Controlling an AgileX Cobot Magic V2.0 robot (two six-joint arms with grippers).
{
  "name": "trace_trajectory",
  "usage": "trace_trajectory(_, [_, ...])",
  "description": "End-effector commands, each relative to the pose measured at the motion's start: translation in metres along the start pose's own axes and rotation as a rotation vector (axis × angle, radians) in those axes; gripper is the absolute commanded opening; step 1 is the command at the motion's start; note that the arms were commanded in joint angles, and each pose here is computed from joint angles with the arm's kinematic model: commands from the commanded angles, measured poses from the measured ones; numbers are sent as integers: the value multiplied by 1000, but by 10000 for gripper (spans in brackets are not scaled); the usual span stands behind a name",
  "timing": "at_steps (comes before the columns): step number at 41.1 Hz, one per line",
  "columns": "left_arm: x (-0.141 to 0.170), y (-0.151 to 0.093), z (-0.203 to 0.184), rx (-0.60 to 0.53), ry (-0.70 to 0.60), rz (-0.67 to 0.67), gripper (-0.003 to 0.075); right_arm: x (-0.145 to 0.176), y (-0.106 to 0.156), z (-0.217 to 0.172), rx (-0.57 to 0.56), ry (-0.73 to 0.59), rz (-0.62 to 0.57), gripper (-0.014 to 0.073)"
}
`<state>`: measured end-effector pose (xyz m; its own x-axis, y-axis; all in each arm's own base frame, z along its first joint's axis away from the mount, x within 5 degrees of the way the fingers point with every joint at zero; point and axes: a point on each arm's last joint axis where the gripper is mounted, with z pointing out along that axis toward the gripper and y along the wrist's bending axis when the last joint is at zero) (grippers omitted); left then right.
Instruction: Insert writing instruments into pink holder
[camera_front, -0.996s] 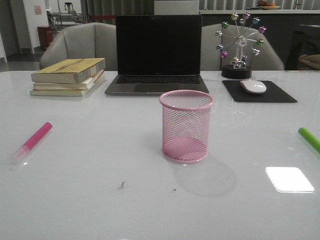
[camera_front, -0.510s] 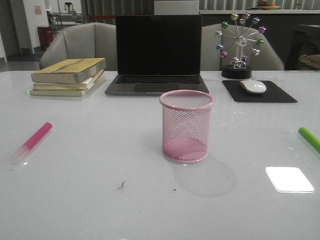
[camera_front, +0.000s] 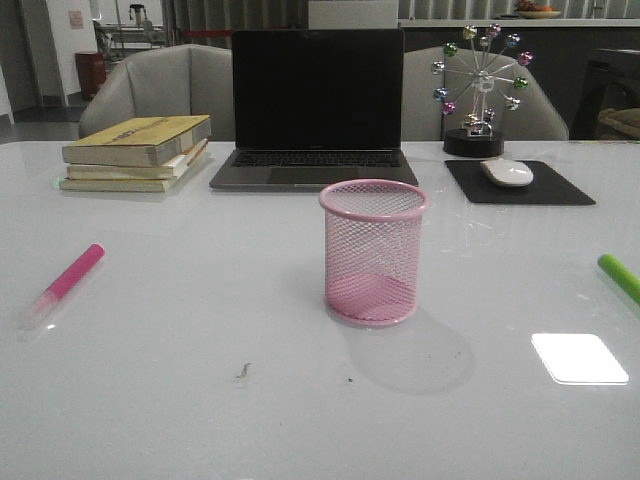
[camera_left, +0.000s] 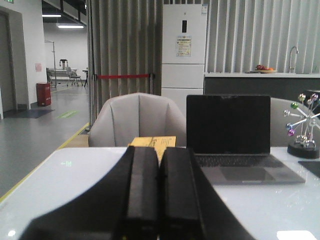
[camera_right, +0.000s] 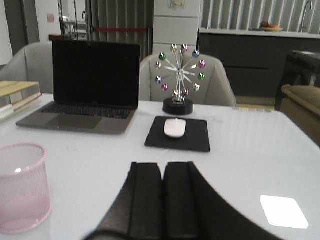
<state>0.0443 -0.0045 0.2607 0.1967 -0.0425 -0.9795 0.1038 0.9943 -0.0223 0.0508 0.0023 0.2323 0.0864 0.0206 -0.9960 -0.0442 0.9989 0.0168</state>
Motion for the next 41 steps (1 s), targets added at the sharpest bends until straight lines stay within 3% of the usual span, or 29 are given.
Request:
trace_trajectory(1, [-51, -1, -8, 7, -126, -16, 91, -50, 0, -12, 7, -177, -16, 56])
trace_trajectory(9, [-109, -4, 1, 15, -57, -14, 91, -111, 2, -16, 3, -139, -16, 56])
trace_trajectory(17, [-132, -5, 28, 22, 196, -12, 91, -147, 4, 4, -9, 22, 4, 56])
trace_trajectory(29, [-100, -5, 70, 21, 545, -14, 91, -115, 5, 50, -21, 374, 36, 56])
trace_trajectory(41, [-64, -4, 101, 15, 758, -11, 97, -73, 4, 87, -15, 660, 41, 62])
